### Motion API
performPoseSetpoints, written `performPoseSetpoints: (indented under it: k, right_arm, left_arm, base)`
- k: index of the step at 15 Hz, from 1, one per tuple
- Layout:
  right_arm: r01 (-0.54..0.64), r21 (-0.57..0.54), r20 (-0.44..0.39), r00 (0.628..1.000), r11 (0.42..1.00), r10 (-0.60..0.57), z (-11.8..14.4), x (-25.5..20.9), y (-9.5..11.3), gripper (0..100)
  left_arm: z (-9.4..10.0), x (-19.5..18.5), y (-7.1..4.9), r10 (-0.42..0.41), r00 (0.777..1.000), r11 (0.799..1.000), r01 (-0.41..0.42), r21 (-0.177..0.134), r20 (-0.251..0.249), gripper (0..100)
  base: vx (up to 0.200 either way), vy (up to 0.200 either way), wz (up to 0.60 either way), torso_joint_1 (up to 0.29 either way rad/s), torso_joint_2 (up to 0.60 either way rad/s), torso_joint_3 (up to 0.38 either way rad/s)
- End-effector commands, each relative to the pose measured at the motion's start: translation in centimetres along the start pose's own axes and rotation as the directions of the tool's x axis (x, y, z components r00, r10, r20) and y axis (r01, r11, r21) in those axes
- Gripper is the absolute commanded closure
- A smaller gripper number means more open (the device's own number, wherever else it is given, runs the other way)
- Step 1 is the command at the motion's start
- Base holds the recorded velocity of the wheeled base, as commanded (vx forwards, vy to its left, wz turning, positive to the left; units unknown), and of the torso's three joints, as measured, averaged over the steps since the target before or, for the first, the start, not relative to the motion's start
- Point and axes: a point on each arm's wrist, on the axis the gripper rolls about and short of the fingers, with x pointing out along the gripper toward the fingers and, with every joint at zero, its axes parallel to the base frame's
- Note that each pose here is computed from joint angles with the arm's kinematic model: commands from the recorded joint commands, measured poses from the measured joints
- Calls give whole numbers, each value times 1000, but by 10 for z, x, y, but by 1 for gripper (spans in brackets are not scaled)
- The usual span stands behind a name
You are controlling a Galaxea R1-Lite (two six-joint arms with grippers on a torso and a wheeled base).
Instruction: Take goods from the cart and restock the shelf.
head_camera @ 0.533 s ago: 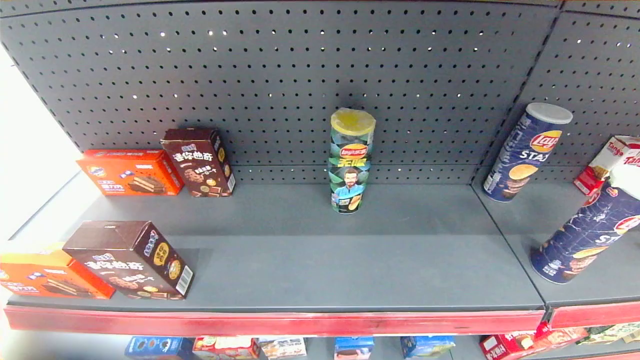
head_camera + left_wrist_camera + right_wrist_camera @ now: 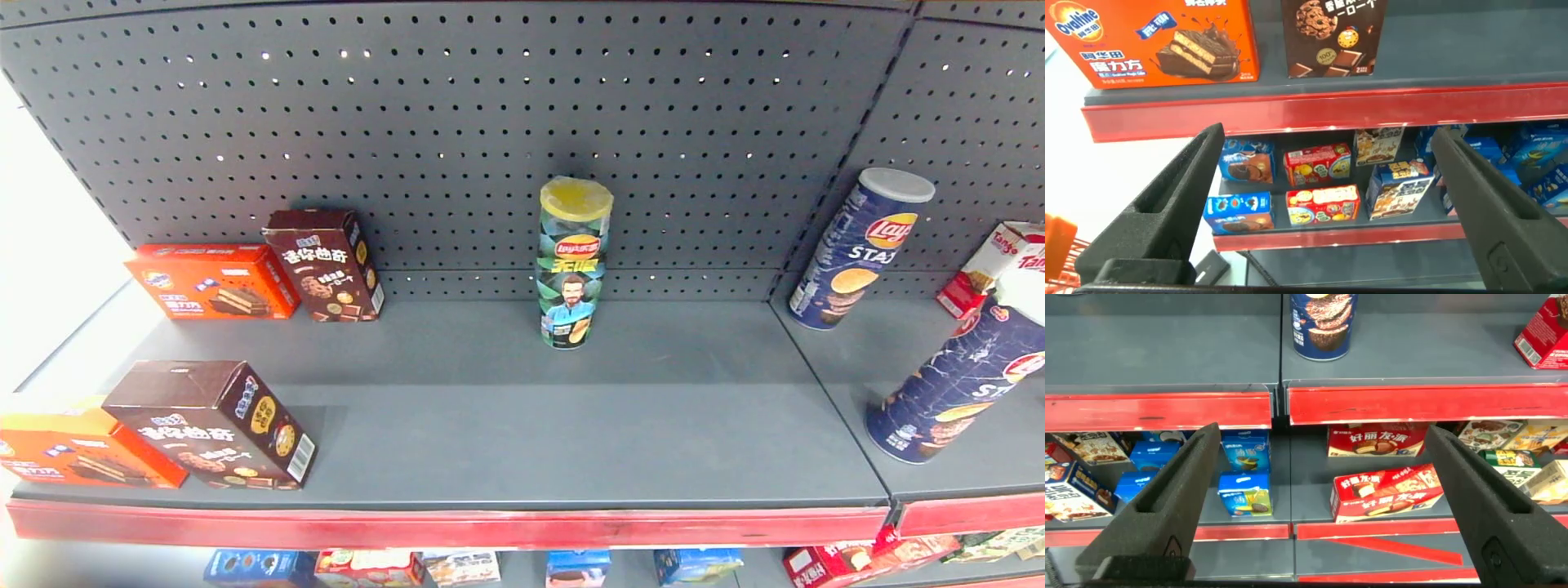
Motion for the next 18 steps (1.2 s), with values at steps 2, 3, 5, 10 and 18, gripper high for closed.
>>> performPoseSetpoints:
  k: [2,3,5,10,18]
  right_arm:
    - [1,2,-1,1000,1000,-1,0,0,0,0]
    - [1,2,0,1000,1000,-1,0,0,0,0]
    - [1,2,-1,1000,1000,-1,0,0,0,0]
    - [1,0,-1,1000,1000,-1,0,0,0,0]
    - [1,2,2,1000,1000,-1,0,0,0,0]
  left_arm:
    - [0,0,0,0,1000,1000,0,-1,0,0]
    - [0,0,0,0,1000,1000,0,0,0,0]
    - [0,0,0,0,1000,1000,0,0,0,0]
    - [0,0,0,0,1000,1000,0,0,0,0]
    - [0,0,0,-2,1000,1000,2,2,0,0]
  base:
    - [0,0,600,-5,2,2]
    - [0,0,600,2,2,-2]
    - [0,0,600,10,5,-2]
    - [0,0,600,0,0,1]
    - [0,0,150,1,1,1]
